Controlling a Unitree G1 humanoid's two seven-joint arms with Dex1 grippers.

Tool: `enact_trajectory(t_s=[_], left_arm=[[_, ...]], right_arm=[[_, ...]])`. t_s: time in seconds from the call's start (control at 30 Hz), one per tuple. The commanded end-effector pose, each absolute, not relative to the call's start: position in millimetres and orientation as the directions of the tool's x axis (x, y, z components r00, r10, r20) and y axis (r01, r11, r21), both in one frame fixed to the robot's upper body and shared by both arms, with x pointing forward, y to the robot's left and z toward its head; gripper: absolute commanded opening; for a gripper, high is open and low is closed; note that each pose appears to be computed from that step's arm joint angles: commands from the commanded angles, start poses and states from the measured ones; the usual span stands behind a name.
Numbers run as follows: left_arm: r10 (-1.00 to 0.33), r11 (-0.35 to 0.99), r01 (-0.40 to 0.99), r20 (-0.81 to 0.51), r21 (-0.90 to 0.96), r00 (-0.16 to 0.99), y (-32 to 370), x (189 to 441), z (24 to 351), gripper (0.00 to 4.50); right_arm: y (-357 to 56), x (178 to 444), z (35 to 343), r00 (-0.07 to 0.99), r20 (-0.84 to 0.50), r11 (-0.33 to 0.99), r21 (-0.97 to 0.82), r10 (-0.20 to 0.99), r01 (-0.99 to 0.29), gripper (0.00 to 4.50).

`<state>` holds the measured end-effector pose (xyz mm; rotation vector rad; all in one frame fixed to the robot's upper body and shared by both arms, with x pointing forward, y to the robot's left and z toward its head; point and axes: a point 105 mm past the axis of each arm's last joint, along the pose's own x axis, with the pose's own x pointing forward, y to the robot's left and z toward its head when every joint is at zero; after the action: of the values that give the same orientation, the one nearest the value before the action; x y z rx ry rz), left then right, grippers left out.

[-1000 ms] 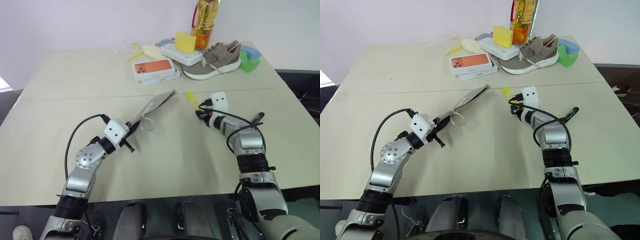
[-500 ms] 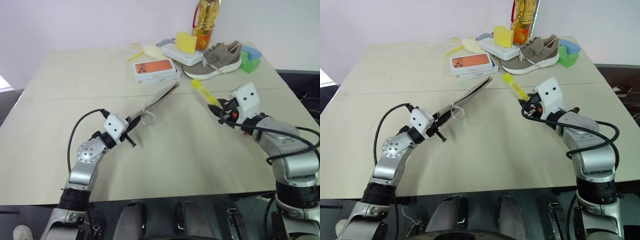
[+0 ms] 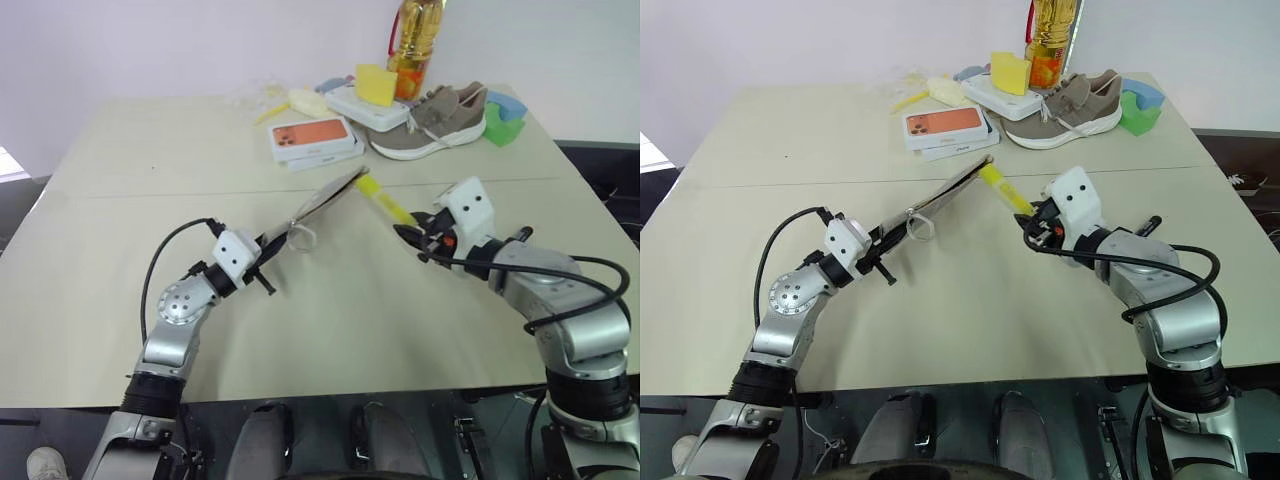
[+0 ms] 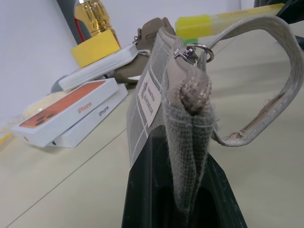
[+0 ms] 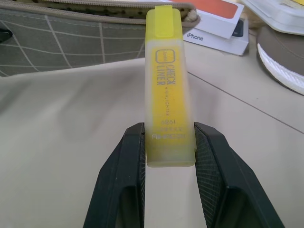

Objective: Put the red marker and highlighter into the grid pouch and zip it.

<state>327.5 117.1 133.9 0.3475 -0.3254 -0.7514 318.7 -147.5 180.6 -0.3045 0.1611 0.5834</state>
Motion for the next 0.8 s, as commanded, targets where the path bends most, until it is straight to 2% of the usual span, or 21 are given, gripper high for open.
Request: enact_trajectory(t_s=[0.03,0.5,0.8], left_arm=[[-0.721,0.668,0.593,0.194,0.449,0.665,115,323,143,0.0],[-0.735,0.65,0.607,0.175,0.457,0.655,115,321,138,0.0],[-0.758,0.629,0.617,0.195,0.473,0.623,113,319,145,0.0]], right_arm=[[-146,319,195,0.828,-0.193,0.783,-0.269,0.526,-0.561,0.85],[-144,317,191,0.82,-0.207,0.777,-0.265,0.533,-0.572,0.85],[-143,309,181,0.791,-0.275,0.73,-0.306,0.547,-0.611,0.85]])
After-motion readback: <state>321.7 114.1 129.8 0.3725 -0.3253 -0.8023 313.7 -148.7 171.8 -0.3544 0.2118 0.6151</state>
